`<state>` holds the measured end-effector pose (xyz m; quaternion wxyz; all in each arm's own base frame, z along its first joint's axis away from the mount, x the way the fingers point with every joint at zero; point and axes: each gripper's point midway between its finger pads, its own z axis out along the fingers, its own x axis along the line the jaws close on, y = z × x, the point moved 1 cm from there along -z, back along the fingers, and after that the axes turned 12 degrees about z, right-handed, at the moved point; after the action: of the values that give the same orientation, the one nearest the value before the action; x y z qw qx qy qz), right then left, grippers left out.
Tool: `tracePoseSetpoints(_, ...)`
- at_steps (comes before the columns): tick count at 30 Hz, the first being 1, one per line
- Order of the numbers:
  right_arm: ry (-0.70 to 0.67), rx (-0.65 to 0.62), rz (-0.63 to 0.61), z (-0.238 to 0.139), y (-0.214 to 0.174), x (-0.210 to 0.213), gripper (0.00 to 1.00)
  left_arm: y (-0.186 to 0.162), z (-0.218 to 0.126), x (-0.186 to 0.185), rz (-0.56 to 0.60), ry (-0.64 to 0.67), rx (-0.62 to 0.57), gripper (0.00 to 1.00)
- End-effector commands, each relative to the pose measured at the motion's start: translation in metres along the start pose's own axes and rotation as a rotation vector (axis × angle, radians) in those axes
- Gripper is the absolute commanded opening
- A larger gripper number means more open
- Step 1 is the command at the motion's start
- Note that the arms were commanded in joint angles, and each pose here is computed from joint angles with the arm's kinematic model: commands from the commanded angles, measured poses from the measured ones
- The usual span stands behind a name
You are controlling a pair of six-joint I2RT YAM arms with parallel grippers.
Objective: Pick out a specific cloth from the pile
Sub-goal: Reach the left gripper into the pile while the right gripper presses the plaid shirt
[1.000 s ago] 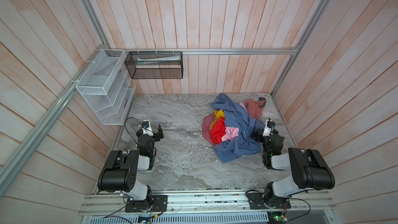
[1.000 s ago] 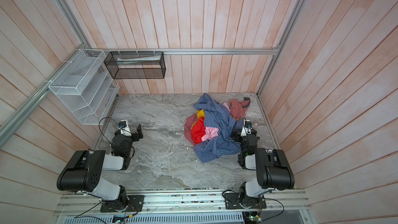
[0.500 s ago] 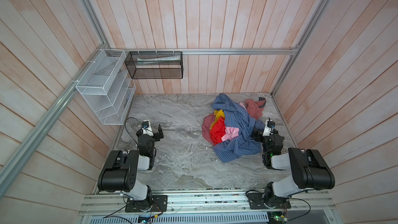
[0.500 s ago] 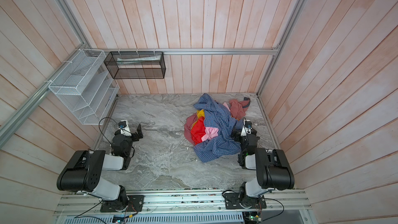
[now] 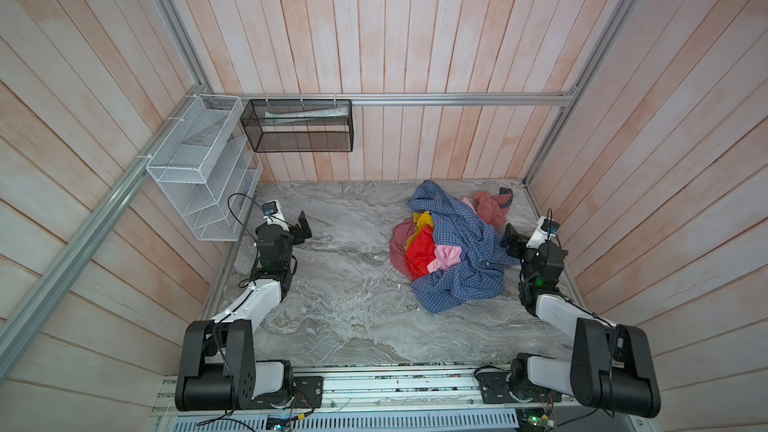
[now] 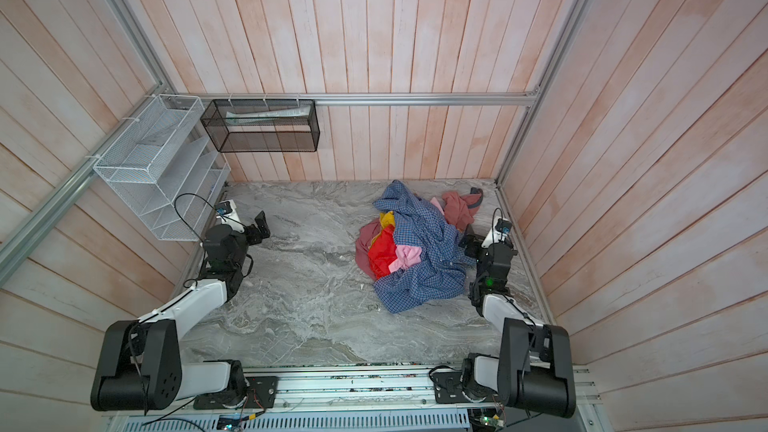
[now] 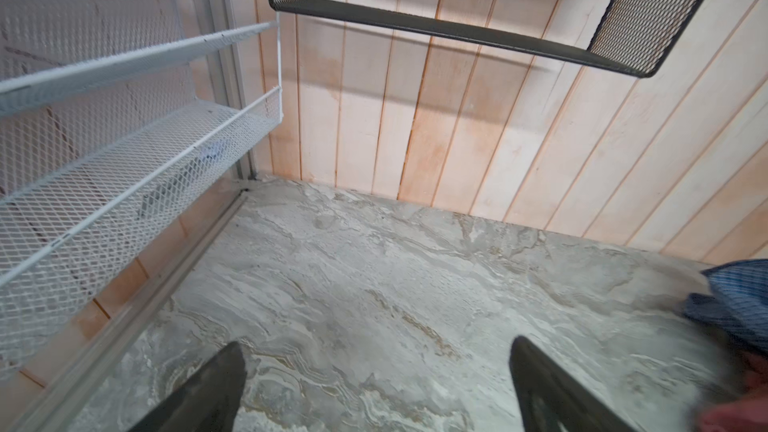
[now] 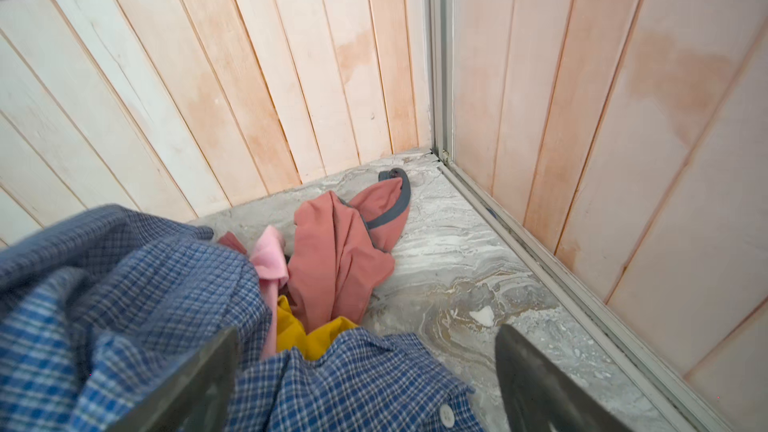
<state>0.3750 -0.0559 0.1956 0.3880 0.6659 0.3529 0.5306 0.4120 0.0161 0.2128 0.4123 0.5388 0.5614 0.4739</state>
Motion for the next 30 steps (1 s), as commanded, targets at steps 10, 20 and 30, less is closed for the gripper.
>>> tracePoseSetpoints(10,0.248,0.274,0.203,-0.028,0.002,0.062,0.87,-0.042,-0.022,-0.101,-0.12,-0.306,0.313,1.0)
tracePoseSetpoints(20,0.411,0.415,0.171,-0.032,-0.021,0.085,0.84,-0.048,-0.063,-0.23,-0.1,-0.587,0.323,1.0)
tracePoseSetpoints(30,0.378,0.405,0.126,-0.042,-0.033,0.073,0.85,-0.071,-0.077,-0.346,-0.017,-0.924,0.465,0.9)
